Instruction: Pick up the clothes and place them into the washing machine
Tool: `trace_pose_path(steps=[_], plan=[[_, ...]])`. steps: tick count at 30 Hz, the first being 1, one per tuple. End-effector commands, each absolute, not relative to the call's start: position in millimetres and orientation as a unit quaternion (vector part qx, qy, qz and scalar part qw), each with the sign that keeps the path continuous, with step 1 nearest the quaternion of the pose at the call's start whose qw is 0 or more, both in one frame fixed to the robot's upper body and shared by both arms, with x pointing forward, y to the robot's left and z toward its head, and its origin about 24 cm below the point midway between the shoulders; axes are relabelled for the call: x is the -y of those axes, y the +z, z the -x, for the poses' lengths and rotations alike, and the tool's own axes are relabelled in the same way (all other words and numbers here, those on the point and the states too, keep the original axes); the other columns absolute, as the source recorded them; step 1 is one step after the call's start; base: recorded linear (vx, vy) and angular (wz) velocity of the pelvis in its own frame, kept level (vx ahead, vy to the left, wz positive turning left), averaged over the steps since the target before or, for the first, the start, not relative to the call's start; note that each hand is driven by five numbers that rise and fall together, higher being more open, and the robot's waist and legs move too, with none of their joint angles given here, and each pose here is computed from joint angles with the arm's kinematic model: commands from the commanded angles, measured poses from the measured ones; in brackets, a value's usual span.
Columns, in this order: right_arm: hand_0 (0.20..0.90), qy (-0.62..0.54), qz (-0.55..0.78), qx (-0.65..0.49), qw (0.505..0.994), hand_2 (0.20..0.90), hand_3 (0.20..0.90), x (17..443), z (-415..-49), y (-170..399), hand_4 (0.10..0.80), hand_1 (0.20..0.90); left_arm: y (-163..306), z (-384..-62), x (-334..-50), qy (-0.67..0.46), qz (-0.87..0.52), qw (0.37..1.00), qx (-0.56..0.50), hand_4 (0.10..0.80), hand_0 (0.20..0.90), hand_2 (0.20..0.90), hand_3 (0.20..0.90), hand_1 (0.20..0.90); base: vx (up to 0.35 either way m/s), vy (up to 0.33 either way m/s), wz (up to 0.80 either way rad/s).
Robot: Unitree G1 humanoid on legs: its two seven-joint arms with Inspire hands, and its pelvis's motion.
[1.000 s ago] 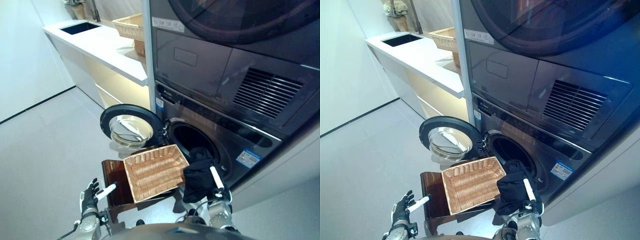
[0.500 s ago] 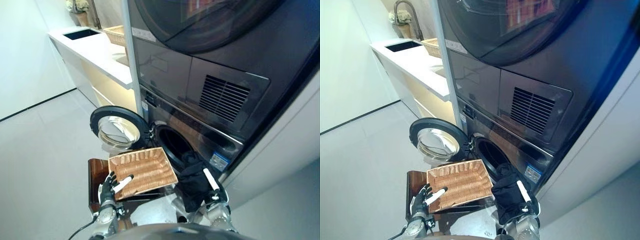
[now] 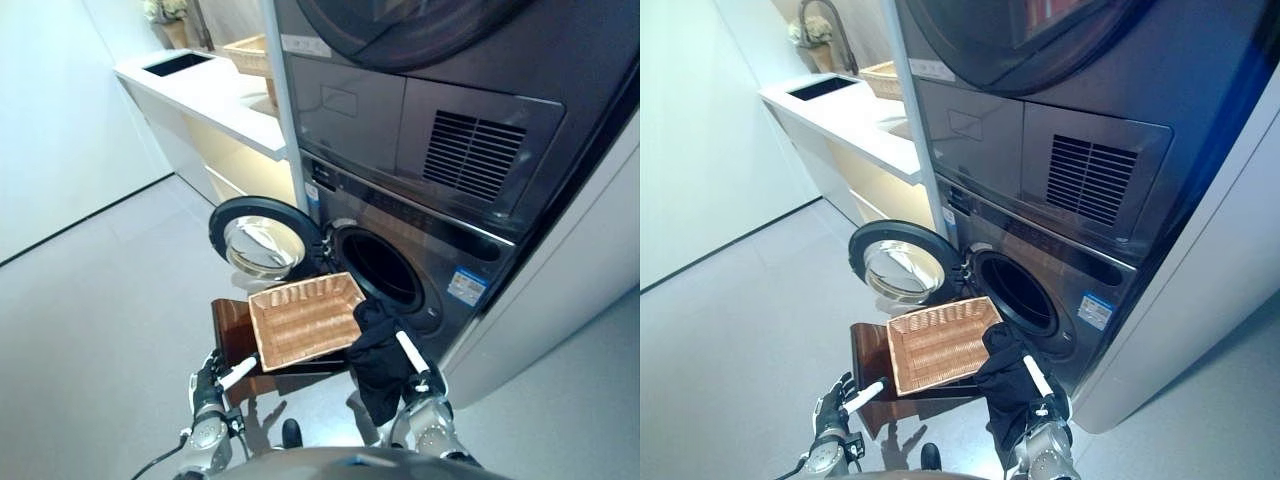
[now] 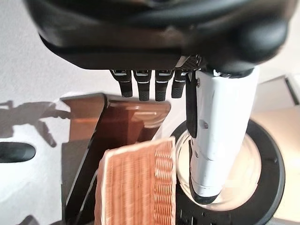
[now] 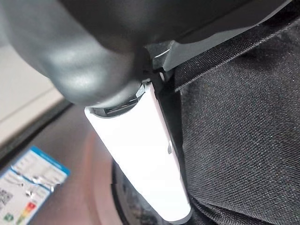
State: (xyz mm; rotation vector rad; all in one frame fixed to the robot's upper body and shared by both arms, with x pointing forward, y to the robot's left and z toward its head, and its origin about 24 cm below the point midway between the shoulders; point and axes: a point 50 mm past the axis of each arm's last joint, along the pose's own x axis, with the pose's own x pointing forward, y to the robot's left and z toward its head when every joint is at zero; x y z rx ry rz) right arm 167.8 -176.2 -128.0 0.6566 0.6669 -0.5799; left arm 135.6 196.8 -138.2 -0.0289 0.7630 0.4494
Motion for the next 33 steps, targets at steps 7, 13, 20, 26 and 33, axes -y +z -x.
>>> trace_pose_path(steps=[7,13,20,26,33], plan=[[0.2,-0.242,-0.362,-0.203,0.877,0.2,0.2,164,-229,-88,0.3,0.2,-101,-189,-221,0.228,-0.003,0.943,-0.244,0.8,0.9,0.9,0.9,0.9,0.079,0.093,0.07],[0.2,-0.237,-0.375,-0.188,0.876,0.2,0.2,159,-236,-82,0.3,0.2,-94,-199,-224,0.222,-0.018,0.948,-0.227,0.8,0.9,0.9,0.9,0.9,0.029,0.027,-0.05],[0.2,-0.244,-0.374,-0.198,0.873,0.2,0.2,162,-229,-87,0.3,0.2,-99,-191,-226,0.238,-0.007,0.941,-0.239,0.8,0.9,0.9,0.9,0.9,0.091,-0.175,0.06],[0.2,-0.262,-0.378,-0.183,0.869,0.2,0.2,169,-227,-86,0.3,0.2,-102,-186,-222,0.221,0.001,0.945,-0.242,0.8,0.9,0.9,0.9,0.9,-0.022,-0.174,0.21],[0.2,-0.283,-0.375,-0.16,0.868,0.2,0.2,184,-233,-79,0.3,0.2,-109,-177,-205,0.198,0.02,0.945,-0.258,0.8,0.9,0.9,0.9,0.9,0.053,0.035,0.32]])
